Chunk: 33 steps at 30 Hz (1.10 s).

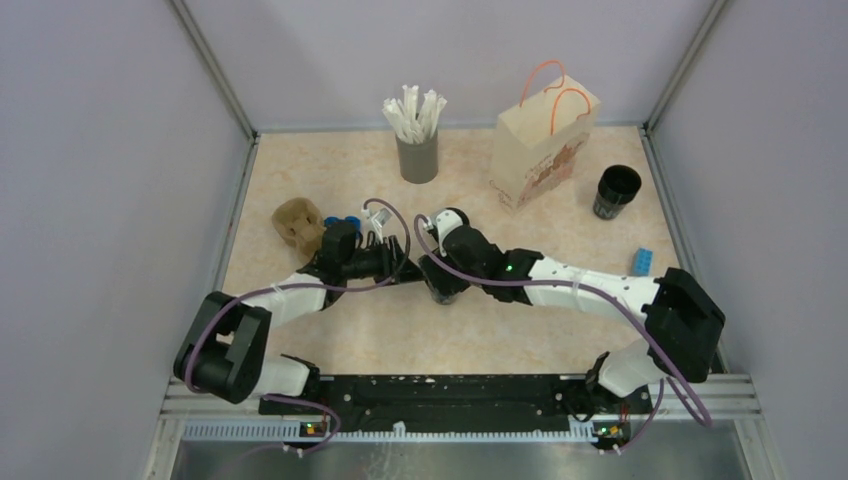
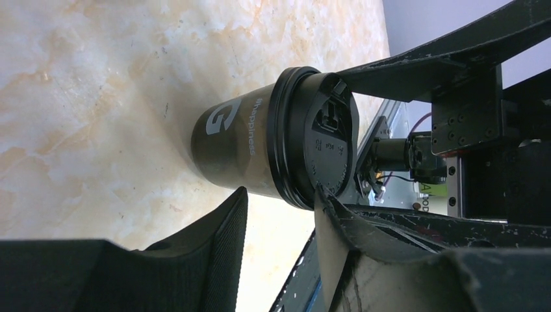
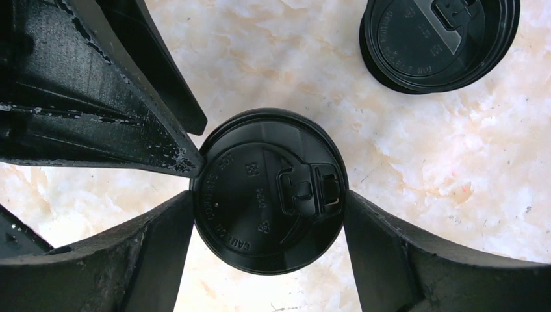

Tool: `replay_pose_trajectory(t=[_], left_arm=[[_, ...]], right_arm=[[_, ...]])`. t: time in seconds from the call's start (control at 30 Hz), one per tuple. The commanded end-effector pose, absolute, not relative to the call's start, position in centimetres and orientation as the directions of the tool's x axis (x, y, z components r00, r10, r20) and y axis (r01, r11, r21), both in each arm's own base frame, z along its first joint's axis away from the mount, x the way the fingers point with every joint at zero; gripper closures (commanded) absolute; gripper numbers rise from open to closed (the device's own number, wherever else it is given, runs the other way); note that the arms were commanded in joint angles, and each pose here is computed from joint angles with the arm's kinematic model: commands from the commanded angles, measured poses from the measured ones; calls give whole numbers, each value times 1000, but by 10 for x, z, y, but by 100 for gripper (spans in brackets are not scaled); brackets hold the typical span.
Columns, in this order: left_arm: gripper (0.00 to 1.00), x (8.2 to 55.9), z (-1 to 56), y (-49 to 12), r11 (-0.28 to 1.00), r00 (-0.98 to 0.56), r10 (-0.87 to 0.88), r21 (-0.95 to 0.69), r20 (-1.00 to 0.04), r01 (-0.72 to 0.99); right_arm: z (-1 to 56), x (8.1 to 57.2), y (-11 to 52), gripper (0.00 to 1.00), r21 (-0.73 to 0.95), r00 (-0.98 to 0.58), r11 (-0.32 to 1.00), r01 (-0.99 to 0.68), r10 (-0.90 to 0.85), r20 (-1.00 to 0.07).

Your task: Pack the takeout coffee

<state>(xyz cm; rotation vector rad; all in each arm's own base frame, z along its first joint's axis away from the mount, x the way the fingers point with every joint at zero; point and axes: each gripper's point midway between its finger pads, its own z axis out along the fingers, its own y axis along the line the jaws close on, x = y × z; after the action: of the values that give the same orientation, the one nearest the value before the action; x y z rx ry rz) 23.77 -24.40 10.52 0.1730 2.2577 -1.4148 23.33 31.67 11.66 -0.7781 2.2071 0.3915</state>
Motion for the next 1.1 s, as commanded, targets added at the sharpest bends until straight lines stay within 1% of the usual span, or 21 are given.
replay_pose_trajectory(t=[0.0, 0.1, 0.2, 0.27, 0.4, 0.63, 0.83, 1.07], left_arm=[[55, 250, 75, -227, 610, -873, -162, -742, -460, 278], [58, 249, 69, -225, 623, -880, -161, -737, -447, 260], [59, 249, 73, -228, 609, -878, -162, -746, -450, 270], [58, 247, 87, -234, 559, -872, -155, -769, -465, 310], [52, 248, 110, -240, 506, -855, -169, -787, -490, 352], [47, 251, 129, -242, 495, -837, -160, -776, -524, 391], [47, 254, 125, -243, 500, -838, -137, -767, -528, 402], [47, 255, 119, -245, 503, -846, -124, -768, -518, 397]], right_arm=[[86, 219, 304, 19, 72, -597, 766, -638, -433, -675], [84, 220, 302, 19, 77, -600, 769, -635, -428, -675], [85, 221, 300, 20, 77, -600, 770, -633, -426, -677], [87, 221, 300, 20, 78, -599, 770, -633, -423, -680], [98, 222, 302, 20, 91, -591, 769, -633, -404, -698], [126, 224, 305, 20, 110, -571, 767, -633, -366, -735], [145, 227, 307, 18, 121, -557, 770, -626, -333, -761], [146, 231, 311, 17, 106, -553, 769, -630, -348, -757]])
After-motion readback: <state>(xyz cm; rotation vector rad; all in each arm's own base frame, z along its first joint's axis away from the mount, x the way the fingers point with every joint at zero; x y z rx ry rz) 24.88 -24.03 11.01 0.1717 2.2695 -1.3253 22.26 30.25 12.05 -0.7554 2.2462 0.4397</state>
